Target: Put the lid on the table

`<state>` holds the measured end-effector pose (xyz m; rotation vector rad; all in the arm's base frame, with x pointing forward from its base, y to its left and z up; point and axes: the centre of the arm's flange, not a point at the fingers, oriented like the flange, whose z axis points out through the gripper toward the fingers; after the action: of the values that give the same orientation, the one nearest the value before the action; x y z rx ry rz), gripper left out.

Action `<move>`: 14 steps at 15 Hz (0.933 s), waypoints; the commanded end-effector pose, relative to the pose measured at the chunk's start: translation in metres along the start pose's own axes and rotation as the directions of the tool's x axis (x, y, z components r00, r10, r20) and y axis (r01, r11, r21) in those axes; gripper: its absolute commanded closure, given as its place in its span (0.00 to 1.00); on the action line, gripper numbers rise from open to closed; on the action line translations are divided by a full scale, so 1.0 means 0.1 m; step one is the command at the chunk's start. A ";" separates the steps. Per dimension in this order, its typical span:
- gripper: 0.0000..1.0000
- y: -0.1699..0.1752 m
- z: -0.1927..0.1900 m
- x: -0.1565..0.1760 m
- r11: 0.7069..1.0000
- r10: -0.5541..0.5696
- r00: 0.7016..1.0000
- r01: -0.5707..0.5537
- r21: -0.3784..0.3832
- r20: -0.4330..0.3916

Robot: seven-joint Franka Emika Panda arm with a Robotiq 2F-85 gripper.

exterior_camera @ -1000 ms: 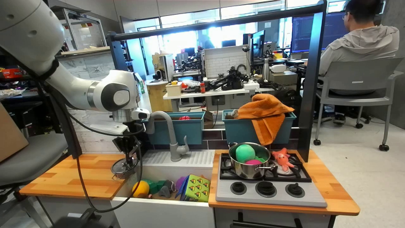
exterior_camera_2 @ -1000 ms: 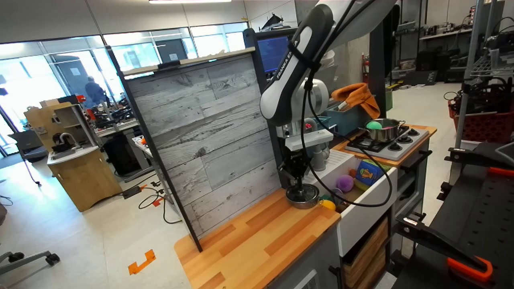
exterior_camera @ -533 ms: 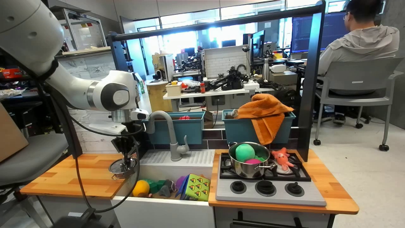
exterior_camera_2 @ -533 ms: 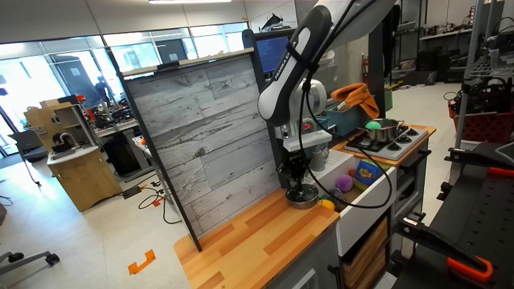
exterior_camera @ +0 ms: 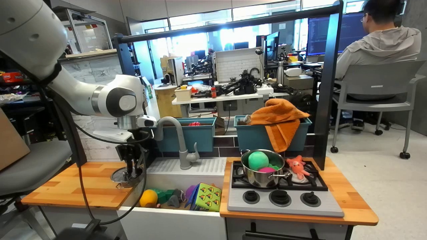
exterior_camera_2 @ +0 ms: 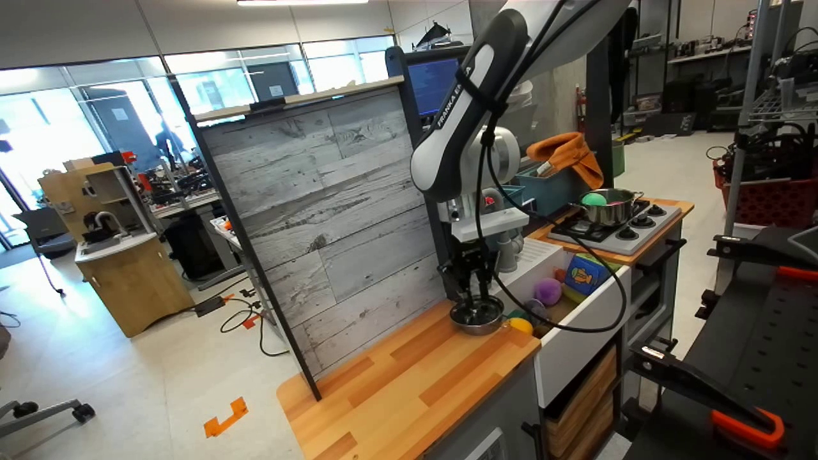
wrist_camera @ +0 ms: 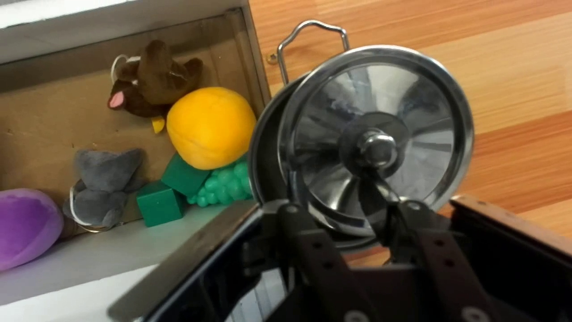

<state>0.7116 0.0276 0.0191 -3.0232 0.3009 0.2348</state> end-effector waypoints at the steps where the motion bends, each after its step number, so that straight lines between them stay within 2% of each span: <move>1: 0.31 -0.24 0.12 0.02 1.000 -0.013 0.999 0.013 0.006 0.030; 5: 0.01 -0.31 0.12 -0.08 0.999 -0.029 0.999 0.028 0.018 0.038; 14: 0.00 -0.49 0.23 -0.17 0.999 -0.049 0.996 0.048 0.007 0.075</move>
<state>0.6941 0.0671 0.0042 -3.0056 0.2460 0.3279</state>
